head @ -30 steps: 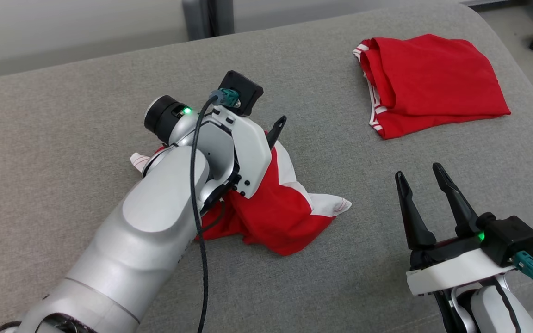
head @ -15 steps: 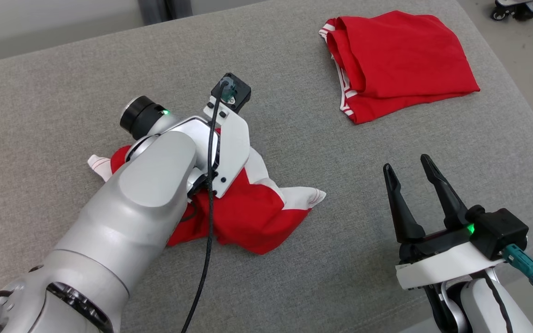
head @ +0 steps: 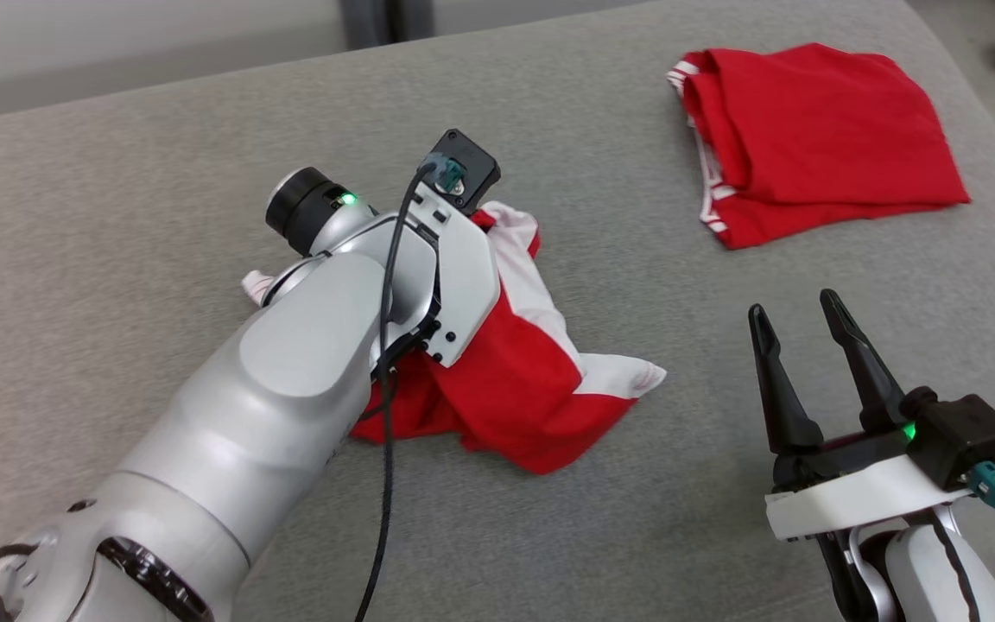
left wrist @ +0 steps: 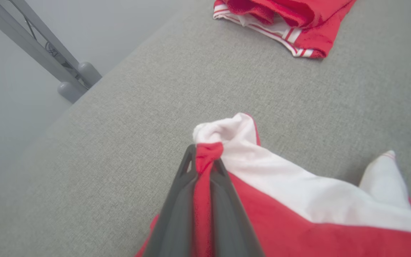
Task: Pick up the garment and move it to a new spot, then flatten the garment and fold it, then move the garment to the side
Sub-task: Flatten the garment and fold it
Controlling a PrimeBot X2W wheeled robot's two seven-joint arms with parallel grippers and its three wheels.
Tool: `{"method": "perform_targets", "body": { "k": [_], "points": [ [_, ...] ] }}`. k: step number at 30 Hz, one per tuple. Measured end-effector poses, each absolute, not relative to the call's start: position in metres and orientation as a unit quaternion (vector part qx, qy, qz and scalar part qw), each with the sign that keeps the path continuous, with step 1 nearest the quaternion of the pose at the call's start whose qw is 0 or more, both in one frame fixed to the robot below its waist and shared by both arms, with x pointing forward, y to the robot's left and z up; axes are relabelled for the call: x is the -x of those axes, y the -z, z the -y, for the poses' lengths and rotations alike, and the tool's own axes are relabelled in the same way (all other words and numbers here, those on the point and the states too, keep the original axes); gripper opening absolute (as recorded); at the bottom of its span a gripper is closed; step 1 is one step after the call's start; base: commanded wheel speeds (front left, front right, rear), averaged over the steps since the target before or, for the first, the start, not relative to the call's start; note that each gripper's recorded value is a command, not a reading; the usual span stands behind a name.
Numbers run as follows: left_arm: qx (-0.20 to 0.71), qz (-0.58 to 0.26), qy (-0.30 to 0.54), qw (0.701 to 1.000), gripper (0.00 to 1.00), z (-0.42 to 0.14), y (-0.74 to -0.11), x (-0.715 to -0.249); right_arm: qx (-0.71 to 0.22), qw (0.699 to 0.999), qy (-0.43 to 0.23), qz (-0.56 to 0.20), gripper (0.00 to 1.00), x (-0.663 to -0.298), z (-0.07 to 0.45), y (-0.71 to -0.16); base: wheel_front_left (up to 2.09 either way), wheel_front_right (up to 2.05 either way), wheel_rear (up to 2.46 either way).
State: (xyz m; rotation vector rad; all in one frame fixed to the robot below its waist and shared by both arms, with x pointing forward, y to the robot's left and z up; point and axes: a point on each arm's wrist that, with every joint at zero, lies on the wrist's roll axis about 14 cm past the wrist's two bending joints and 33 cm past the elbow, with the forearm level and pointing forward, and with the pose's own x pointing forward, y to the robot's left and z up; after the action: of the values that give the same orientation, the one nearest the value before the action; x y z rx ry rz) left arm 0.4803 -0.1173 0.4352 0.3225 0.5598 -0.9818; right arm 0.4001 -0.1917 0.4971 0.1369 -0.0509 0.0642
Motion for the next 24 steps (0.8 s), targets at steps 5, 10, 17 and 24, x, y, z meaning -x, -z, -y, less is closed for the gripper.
{"method": "perform_targets", "body": {
  "k": [5,10,17,24],
  "points": [
    [-0.070,-0.198,0.422,0.882,0.00,0.084,-0.453,-0.491,-0.068,0.996,-0.062,0.024,1.00,-0.406,0.175,-0.495,0.00,0.00,0.00],
    [0.009,-0.121,0.326,0.938,0.00,0.018,-0.471,-0.504,-0.070,0.992,-0.102,0.021,1.00,-0.413,0.151,-0.492,0.00,0.00,0.00],
    [0.129,-0.089,0.212,0.965,0.00,-0.051,-0.469,-0.470,-0.074,0.986,-0.147,0.026,1.00,-0.421,0.122,-0.495,0.00,0.00,0.00],
    [0.188,-0.099,0.122,0.969,0.64,-0.093,-0.454,-0.425,-0.077,0.982,-0.171,0.026,1.00,-0.422,0.106,-0.496,0.00,0.00,0.00]
  ]
}}
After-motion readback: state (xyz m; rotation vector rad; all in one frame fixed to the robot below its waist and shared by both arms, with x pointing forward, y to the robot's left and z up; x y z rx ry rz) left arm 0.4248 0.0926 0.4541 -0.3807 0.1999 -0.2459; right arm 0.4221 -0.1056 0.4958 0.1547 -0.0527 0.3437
